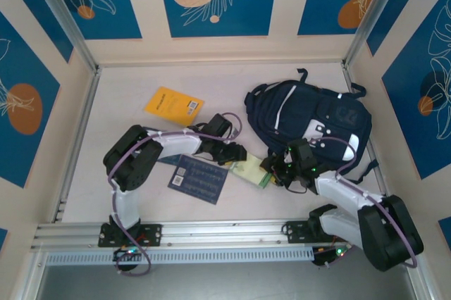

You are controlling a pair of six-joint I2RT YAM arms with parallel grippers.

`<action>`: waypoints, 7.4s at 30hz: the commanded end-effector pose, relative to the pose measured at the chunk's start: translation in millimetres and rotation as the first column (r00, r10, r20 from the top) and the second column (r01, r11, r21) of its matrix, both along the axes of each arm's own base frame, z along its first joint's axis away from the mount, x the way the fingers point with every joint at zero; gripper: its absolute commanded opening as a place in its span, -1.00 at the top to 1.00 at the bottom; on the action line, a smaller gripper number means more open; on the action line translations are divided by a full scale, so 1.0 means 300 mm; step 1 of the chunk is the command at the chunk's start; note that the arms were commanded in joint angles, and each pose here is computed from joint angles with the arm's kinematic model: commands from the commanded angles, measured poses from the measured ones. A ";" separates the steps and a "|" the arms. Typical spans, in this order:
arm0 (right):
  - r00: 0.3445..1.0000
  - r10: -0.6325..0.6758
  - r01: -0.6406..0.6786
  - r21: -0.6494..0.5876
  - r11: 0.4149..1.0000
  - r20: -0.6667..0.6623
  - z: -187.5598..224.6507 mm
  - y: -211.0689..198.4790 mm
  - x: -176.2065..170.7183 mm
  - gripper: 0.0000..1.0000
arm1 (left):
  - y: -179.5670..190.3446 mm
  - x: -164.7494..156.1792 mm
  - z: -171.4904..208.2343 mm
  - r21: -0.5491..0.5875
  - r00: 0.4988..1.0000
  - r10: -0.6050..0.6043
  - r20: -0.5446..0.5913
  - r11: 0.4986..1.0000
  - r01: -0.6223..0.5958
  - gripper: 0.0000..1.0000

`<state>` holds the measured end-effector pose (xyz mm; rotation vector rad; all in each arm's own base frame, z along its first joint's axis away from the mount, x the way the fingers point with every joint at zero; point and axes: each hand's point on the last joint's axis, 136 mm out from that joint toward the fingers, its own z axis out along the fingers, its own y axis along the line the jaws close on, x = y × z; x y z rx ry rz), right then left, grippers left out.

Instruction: Pack the student bag

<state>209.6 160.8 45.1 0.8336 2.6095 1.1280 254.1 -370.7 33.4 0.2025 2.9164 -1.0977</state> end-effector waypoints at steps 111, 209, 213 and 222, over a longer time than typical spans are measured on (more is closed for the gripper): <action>0.969 -0.174 -0.032 -0.791 0.611 -0.173 0.236 -0.273 0.709 -0.66 | 0.523 0.123 0.568 -0.226 0.906 0.313 0.285 0.941 -0.254 1.00; 0.786 0.181 0.027 -0.327 0.945 0.591 0.712 -0.285 0.282 1.00 | -0.279 0.119 0.473 -0.403 0.989 -0.026 0.146 0.911 0.084 -0.87; 0.804 0.168 0.049 -0.346 0.937 0.570 0.697 -0.303 0.287 1.00 | -0.254 0.127 0.482 -0.378 0.988 -0.013 0.152 0.923 0.070 -0.85; 0.890 0.061 0.144 -0.405 0.903 0.453 0.603 -0.382 0.326 1.00 | 0.159 0.164 0.484 -0.142 0.949 0.188 0.255 0.978 -0.155 -0.83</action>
